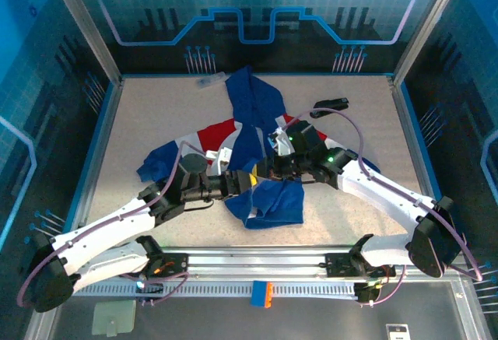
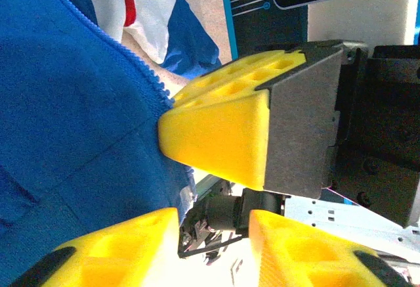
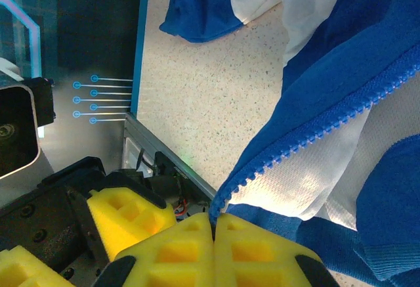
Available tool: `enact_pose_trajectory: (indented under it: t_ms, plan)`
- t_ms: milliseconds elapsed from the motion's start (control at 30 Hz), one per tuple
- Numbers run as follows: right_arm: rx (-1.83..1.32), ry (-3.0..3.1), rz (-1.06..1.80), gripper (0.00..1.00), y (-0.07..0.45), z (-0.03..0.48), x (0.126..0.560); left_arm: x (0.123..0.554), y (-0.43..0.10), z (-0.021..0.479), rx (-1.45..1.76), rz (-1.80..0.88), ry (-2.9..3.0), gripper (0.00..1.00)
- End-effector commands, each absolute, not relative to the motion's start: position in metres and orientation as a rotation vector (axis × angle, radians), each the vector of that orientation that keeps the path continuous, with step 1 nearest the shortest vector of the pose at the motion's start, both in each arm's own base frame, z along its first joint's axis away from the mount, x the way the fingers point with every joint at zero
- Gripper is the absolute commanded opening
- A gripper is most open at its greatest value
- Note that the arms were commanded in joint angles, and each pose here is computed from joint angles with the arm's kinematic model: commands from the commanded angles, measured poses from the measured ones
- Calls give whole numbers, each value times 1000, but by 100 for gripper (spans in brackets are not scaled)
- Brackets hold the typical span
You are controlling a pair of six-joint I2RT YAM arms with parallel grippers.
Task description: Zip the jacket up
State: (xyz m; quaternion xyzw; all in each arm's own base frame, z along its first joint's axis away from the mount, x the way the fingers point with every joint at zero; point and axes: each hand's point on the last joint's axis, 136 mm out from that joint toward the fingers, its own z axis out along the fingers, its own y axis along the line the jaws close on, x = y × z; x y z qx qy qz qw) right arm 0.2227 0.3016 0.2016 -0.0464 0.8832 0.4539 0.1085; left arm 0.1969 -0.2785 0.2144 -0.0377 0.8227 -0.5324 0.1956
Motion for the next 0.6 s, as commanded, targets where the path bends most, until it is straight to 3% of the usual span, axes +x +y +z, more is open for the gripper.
enact_pose_trajectory:
  t_ms: [0, 67, 167, 567]
  plan:
    - [-145, 2597, 1362, 0, 305, 201, 217, 197, -272, 208, -154, -1478, 2313, 38]
    - [-143, 2601, 1359, 0, 305, 200, 216, 199, -268, 207, -187, -1458, 2315, 45]
    - [-142, 2599, 1357, 0, 305, 200, 217, 200, -261, 204, -224, -1440, 2310, 48]
    - [-125, 2598, 1374, 0, 307, 197, 217, 200, -271, 205, -229, -1556, 2278, 34]
